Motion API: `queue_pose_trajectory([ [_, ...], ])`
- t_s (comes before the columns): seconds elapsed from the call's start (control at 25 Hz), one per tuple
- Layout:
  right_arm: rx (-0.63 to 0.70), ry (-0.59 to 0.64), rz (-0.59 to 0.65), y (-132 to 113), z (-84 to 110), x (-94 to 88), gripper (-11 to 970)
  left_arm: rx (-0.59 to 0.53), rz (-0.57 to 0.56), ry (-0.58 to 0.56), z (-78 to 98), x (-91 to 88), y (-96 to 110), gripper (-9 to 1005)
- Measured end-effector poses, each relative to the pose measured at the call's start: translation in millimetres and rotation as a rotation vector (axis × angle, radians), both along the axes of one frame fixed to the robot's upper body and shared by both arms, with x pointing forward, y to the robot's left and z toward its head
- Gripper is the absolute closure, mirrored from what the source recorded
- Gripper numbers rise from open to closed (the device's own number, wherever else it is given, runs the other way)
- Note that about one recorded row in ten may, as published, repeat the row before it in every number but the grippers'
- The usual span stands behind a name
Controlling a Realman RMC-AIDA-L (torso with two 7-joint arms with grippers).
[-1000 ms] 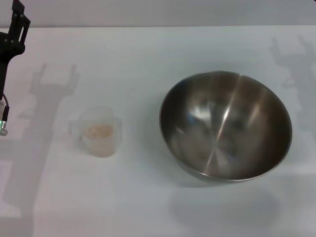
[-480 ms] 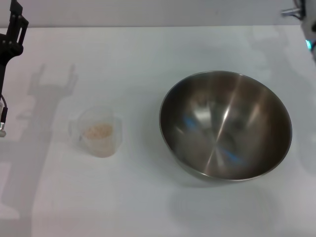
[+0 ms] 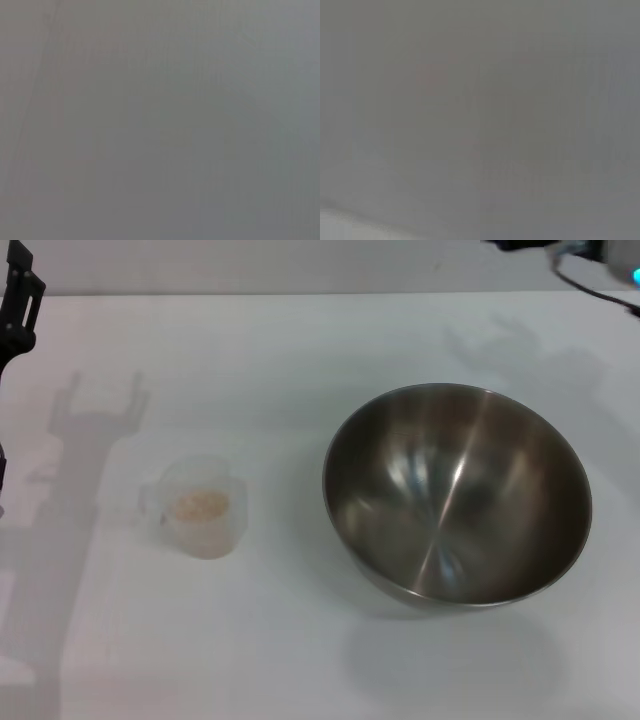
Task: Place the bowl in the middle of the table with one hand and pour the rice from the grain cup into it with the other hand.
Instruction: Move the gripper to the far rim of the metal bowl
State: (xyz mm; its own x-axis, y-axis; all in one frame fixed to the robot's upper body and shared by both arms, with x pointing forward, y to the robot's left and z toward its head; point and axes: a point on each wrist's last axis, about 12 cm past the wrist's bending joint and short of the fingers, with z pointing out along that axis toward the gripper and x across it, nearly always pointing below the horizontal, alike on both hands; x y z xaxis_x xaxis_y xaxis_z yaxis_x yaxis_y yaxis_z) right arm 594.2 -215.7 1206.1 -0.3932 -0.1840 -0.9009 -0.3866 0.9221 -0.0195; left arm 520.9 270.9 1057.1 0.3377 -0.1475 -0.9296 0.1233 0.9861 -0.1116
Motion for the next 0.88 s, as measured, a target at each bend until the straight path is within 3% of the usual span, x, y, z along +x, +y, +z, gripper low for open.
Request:
queue_pose_trajectory([
  [0.12,-0.043,0.121,0.028,-10.8,26.0,-10.7,226,0.001,0.001,0.000,-0.1,-0.1,0.3,224],
  [0.28,-0.124,0.300,0.077,-22.9,36.2,-15.6,226,0.001,0.001,0.000,-0.1,-0.1,0.3,225],
  [0.4,-0.174,0.471,0.133,-32.3,25.5,-10.4,226,0.002,0.003,0.002,-0.5,-0.6,0.9,225],
  [0.88,-0.258,0.618,0.200,-40.7,-11.1,-5.6,226,0.002,0.010,0.003,-1.6,-3.1,3.5,228],
])
